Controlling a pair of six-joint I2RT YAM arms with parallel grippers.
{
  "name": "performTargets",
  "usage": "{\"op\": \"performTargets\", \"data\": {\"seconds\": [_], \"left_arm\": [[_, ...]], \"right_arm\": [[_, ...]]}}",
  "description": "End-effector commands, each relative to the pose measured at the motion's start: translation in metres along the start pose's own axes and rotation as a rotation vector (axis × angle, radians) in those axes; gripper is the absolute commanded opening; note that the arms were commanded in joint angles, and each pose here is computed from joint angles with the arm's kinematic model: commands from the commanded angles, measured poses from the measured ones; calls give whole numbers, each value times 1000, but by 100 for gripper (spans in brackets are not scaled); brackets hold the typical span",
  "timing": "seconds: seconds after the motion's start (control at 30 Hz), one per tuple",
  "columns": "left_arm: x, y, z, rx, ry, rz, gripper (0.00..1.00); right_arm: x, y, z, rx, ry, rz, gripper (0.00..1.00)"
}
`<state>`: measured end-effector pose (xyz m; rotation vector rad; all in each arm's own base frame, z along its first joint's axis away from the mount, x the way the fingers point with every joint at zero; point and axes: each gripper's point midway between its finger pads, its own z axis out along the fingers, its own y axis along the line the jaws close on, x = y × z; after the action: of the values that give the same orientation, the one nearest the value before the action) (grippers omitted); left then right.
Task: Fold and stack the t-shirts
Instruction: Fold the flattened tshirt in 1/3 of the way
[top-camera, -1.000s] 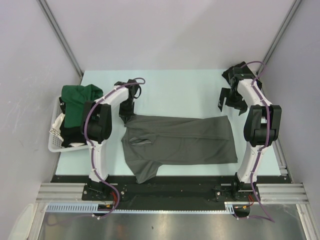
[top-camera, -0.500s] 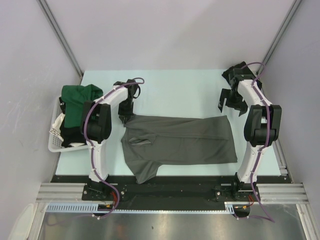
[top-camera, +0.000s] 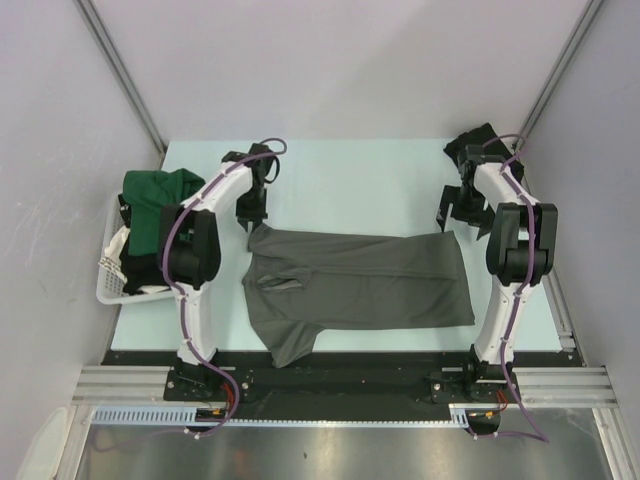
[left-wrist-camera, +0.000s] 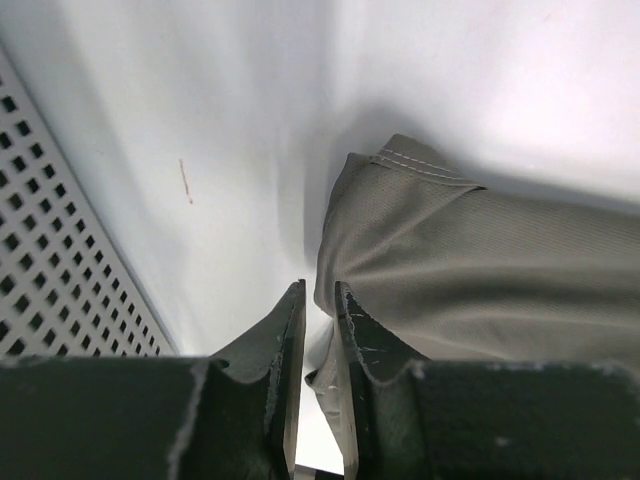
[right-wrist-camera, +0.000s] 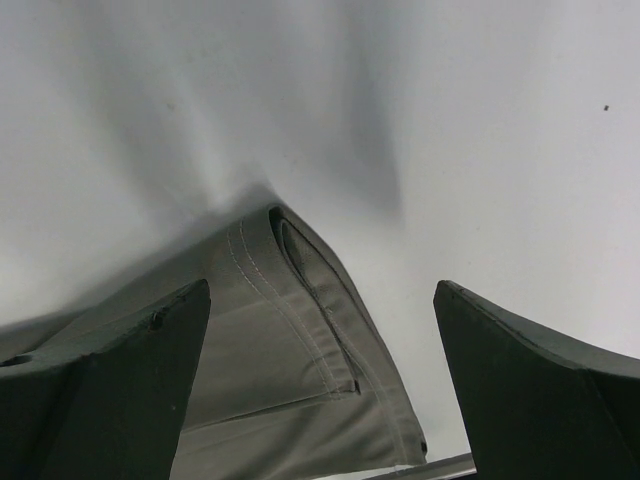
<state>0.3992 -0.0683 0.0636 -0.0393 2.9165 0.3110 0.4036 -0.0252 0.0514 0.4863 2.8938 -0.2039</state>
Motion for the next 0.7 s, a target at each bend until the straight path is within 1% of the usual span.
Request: {"op": "performTargets", "data": {"seconds": [0.0,0.07,0.17,0.2,0.3,0.47,0.67], "left_arm": [[-25,5,-42,42,-112,-42,22],[-26,6,-44,44,-114,-44,22],[-27,3,-44,49,-112,-39,22],[-27,3,-44,49,-112,-39,22],[-27,3,-44,49,-110,-33,22],[-26,4,-47,45,-111,-29,22],[-29,-3,-45,62,-120,-22,22]], "right_arm": [[-2,7,3,-30,-5,-4,97],[0,9,6,-36,1,-6,91],[0,11,9,-47,8,-11,65],[1,11,10,-49,13,-14,53],[5,11,14,-43,30,-16,45],[12,9,22,-36,54,-15,39],[17,11,34,-40,82,-18,24]]}}
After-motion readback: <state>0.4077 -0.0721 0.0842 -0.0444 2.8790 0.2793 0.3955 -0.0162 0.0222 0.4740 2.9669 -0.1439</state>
